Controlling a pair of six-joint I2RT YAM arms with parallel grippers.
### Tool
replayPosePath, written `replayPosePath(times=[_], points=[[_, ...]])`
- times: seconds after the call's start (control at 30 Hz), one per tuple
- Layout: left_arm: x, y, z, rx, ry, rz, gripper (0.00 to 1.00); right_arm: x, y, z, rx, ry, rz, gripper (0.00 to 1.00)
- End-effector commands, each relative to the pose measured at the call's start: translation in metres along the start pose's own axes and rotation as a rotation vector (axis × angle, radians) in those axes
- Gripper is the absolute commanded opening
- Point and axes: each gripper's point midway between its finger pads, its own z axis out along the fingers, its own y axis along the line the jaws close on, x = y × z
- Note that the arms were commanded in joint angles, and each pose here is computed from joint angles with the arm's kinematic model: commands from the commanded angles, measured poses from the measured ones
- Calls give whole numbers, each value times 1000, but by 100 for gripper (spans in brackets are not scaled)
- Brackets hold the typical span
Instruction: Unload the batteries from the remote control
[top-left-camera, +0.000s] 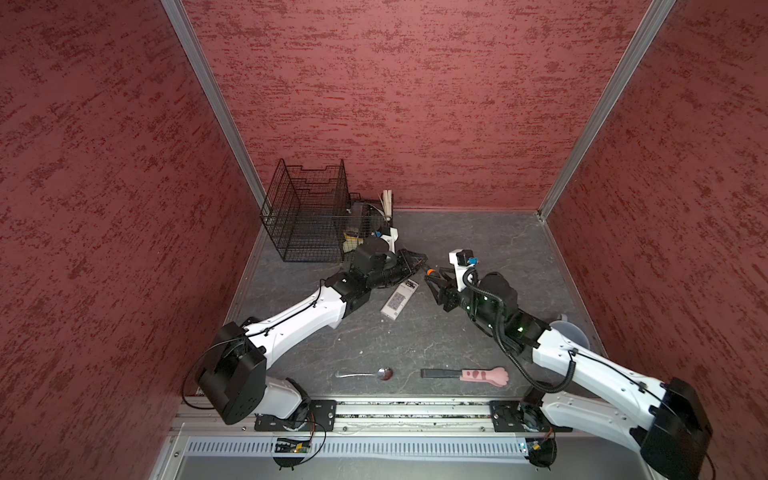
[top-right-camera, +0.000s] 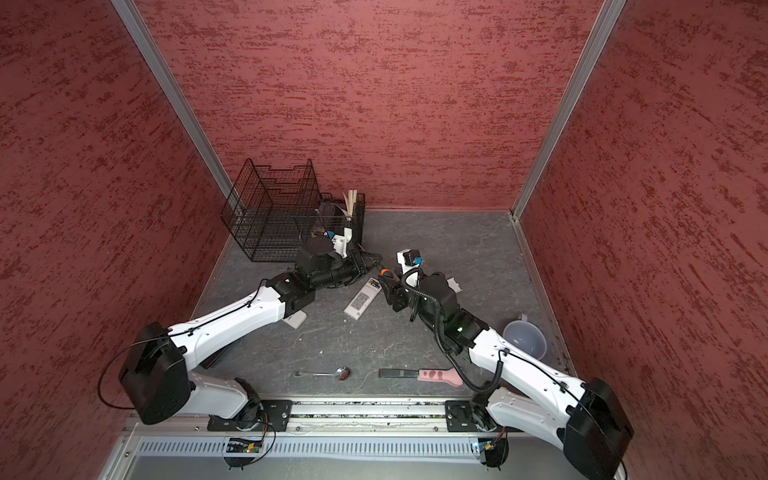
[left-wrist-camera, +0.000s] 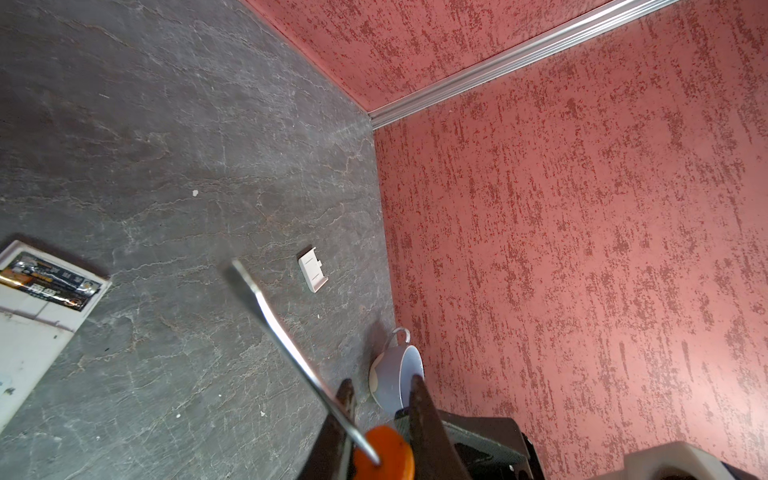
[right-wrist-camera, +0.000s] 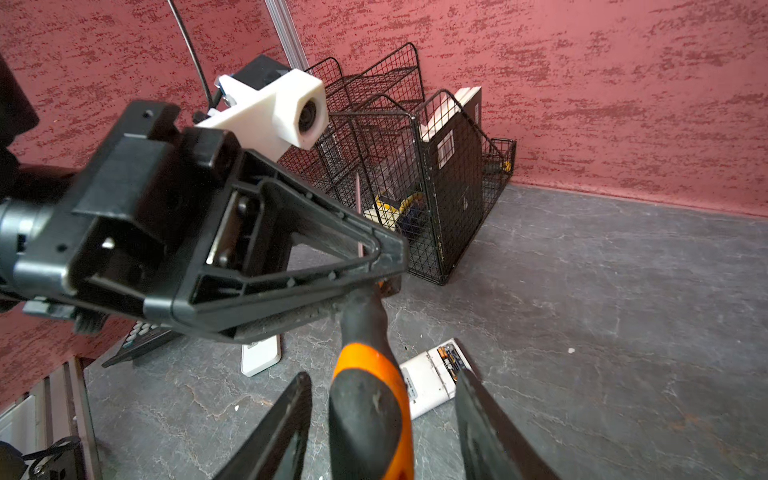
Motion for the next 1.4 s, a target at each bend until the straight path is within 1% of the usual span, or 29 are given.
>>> replayPosePath(times=[0.0, 0.37, 0.63, 0.93, 1.03, 1.13, 1.37], points=[[-1, -16, -3, 48, 1, 13, 0, -26, 6, 2, -9, -75, -16, 56], [6, -23, -1, 68, 13, 20, 0, -22, 7, 13, -15, -62, -10, 53], [12, -23, 4, 71, 30, 15, 0, -25, 6, 13, -9, -78, -5, 48], [16, -22, 7, 77, 43, 8, 0, -26, 5, 15, -6, -89, -1, 34], [17, -21, 7, 75, 45, 7, 0, -27, 5, 14, -4, -95, 0, 24], [18, -18, 7, 69, 45, 6, 0, -30, 6, 11, -6, -105, 2, 17], [19, -12, 9, 63, 44, -2, 0, -37, 8, 1, -14, -121, 6, 5]])
